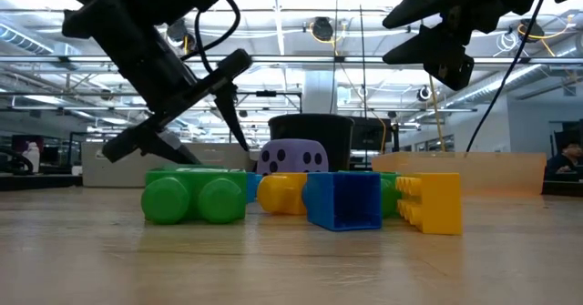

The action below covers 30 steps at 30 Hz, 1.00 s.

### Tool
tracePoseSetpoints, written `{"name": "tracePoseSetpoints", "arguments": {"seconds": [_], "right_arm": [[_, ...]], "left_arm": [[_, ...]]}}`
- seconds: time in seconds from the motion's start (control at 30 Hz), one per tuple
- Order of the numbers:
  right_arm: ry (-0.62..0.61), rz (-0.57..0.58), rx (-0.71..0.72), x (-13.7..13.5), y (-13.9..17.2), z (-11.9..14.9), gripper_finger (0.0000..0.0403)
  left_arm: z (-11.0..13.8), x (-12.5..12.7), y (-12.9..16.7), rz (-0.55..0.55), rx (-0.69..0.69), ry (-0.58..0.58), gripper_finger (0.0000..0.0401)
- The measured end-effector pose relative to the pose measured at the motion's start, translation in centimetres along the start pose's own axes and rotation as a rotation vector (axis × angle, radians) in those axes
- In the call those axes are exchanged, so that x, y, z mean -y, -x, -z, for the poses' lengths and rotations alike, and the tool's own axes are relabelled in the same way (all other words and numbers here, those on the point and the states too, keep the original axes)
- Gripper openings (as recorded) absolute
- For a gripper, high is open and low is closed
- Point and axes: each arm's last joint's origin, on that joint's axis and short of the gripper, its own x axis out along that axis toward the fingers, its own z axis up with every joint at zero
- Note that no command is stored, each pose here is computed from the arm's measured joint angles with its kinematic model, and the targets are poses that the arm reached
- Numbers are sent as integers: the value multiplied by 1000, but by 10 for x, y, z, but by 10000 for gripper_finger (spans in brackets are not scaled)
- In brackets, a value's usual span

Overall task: Pick & Place Toys
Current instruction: Put the blue game piece into the right gray bin

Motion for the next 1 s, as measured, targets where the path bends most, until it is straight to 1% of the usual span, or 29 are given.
{"name": "tracePoseSetpoints", "arguments": {"seconds": [0.17,0.37,0.7,1.0], "right_arm": [[0,0,0,0,0,0,169],[5,0,0,0,0,0,169],[12,0,0,0,0,0,169],[24,0,-1,0,0,0,169]], "left_arm": [[-1,0,-1,-13,-63,6,269],[-1,1,-1,0,-65,11,269],[-10,5,-5,19,-46,22,269],[-12,8,-19,66,-79,12,269]]}}
